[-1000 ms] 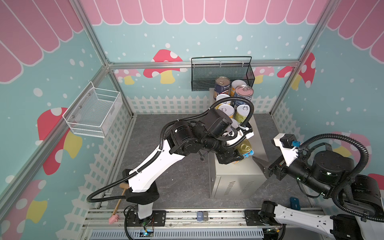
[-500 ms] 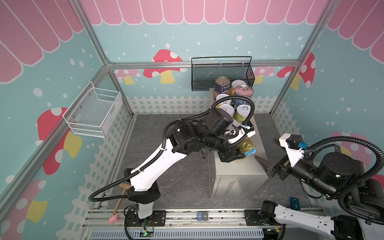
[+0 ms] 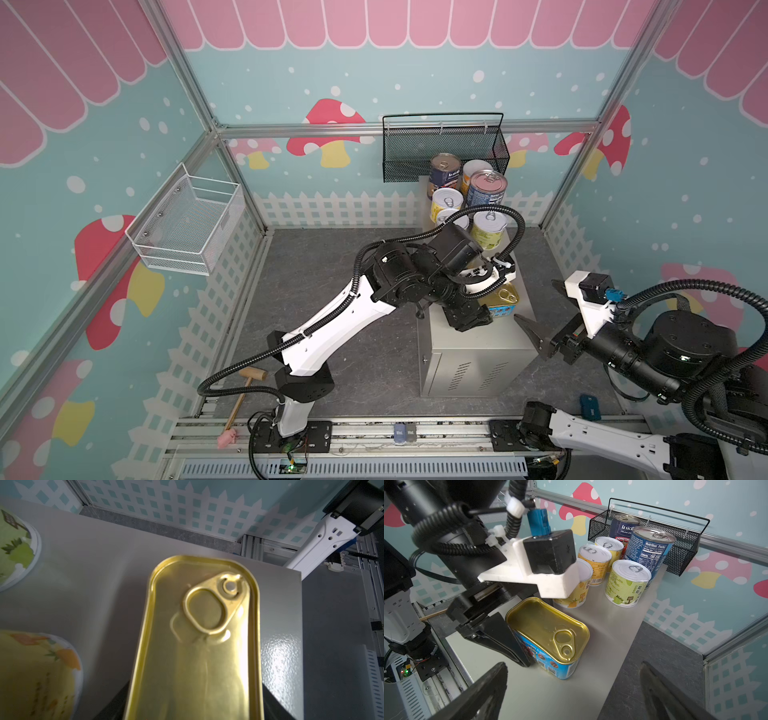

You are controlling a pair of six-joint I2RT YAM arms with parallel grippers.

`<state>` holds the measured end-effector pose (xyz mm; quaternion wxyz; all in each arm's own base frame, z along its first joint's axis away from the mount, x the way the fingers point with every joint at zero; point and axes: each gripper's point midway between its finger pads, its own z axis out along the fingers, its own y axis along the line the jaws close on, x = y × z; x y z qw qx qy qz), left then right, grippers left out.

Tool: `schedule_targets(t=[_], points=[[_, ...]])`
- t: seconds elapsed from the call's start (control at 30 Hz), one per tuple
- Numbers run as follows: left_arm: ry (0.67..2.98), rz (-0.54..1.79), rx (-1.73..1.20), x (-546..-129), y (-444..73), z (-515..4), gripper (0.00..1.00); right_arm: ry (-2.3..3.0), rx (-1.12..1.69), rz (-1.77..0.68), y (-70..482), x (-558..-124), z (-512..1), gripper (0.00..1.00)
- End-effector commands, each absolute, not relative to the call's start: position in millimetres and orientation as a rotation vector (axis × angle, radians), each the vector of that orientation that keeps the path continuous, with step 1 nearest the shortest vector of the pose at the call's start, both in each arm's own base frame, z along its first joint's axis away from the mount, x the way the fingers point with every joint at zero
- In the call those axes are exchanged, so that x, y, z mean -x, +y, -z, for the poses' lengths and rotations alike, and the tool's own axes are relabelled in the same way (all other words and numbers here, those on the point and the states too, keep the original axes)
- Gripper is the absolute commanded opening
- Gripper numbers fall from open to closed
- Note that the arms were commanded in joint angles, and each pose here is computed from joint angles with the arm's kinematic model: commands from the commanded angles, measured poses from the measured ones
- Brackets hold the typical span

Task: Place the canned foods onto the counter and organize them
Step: 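Lower the sardine tin onto the cabinet top and open the left gripper, then draw the left gripper back while right gripper moves toward the sardine tin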

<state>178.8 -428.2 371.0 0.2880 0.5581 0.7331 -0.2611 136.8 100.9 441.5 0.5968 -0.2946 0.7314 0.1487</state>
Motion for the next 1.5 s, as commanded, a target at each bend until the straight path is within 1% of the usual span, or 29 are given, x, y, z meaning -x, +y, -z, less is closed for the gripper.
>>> schedule_targets(t=[0.0, 0.1, 0.3, 0.47, 0.53, 0.63, 0.87, 1.07, 1.27, 1.47], points=[[1.967, 0.682, -1.500, -175.1, -414.0, -376.1, 0.72, 1.686, 0.711, -0.351, 109.4, -138.1, -434.8, 1.00], [1.907, 0.736, -1.485, -166.9, -409.4, -394.6, 0.77, 1.663, 0.722, -0.372, 120.0, -140.3, -427.9, 1.00], [1.833, 0.824, -1.464, -147.3, -389.5, -419.7, 0.81, 1.603, 0.738, -0.385, 126.4, -140.1, -421.8, 1.00], [1.839, 0.812, -1.428, -143.1, -372.4, -414.9, 0.82, 1.611, 0.738, -0.355, 131.0, -146.5, -418.9, 0.99], [1.856, 0.780, -1.389, -148.5, -368.8, -410.4, 0.82, 1.621, 0.728, -0.336, 131.7, -150.4, -418.6, 1.00], [1.872, 0.690, -1.255, -169.4, -363.4, -412.1, 0.80, 1.634, 0.682, -0.308, 127.7, -156.5, -422.2, 0.99], [1.848, 0.578, -1.065, -203.3, -363.2, -414.6, 0.80, 1.650, 0.649, -0.304, 125.2, -159.1, -421.2, 0.99], [1.846, 0.629, -1.059, -206.0, -381.2, -413.1, 0.80, 1.662, 0.682, -0.267, 126.3, -160.7, -415.3, 0.99], [1.844, 0.685, -1.028, -208.4, -395.1, -414.4, 0.79, 1.665, 0.588, -0.257, 112.3, -163.3, -427.6, 0.99], [1.842, 0.623, -0.965, -217.9, -384.8, -415.7, 0.80, 1.720, 0.573, -0.205, 113.8, -171.4, -410.9, 0.99]])
